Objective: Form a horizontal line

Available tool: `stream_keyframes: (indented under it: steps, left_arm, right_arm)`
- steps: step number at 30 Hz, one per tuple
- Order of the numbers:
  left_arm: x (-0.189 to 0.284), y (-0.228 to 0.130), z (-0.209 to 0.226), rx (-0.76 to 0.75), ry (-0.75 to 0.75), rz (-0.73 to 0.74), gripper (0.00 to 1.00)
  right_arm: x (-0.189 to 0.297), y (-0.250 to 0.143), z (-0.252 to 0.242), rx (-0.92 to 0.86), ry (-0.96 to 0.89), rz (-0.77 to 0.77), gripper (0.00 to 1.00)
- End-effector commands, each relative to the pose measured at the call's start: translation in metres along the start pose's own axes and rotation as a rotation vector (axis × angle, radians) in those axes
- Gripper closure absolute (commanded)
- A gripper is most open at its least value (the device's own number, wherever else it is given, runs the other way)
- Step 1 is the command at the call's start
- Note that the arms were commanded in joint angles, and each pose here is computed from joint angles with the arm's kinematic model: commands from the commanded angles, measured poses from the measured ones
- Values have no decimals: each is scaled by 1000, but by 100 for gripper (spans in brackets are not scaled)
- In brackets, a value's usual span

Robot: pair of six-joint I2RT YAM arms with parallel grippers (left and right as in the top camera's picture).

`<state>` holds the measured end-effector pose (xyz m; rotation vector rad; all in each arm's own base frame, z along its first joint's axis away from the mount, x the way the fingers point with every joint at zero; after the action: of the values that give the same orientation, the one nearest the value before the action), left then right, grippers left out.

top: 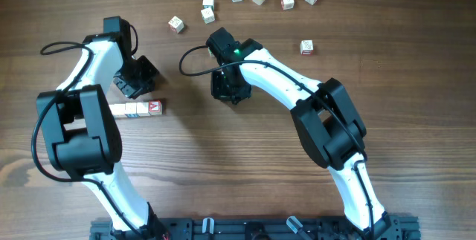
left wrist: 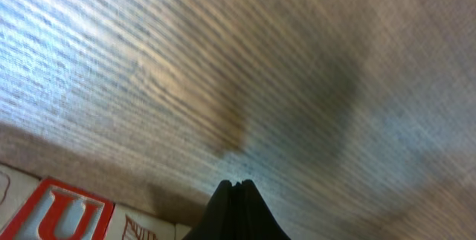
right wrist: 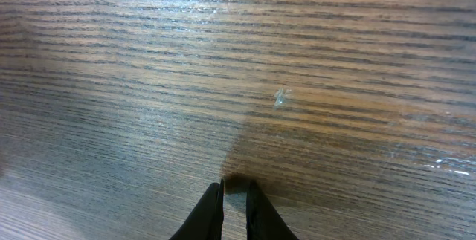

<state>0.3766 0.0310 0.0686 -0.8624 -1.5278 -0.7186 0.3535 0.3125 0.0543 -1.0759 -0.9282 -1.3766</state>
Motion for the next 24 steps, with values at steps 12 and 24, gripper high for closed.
stream_keyframes:
  steps: [12, 24]
  left_arm:
    - [-4, -2, -1, 15, -13, 27, 96]
    - [1, -4, -39, -125, -300, 58, 96]
  right_arm:
    - [-28, 2, -28, -4, -139, -12, 86]
    - [-24, 13, -41, -102, -140, -20, 96]
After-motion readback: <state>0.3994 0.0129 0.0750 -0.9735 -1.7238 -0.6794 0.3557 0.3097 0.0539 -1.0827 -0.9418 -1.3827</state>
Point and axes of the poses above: each gripper's point midway between its finger pads, its own x axis back along the fingers, its own z axis along the line the jaws close on, y = z × x, the point moved 6 cm from there along x, back along the fingers, and after that the axes turned 8 degrees about -x, right-handed, at the moved point
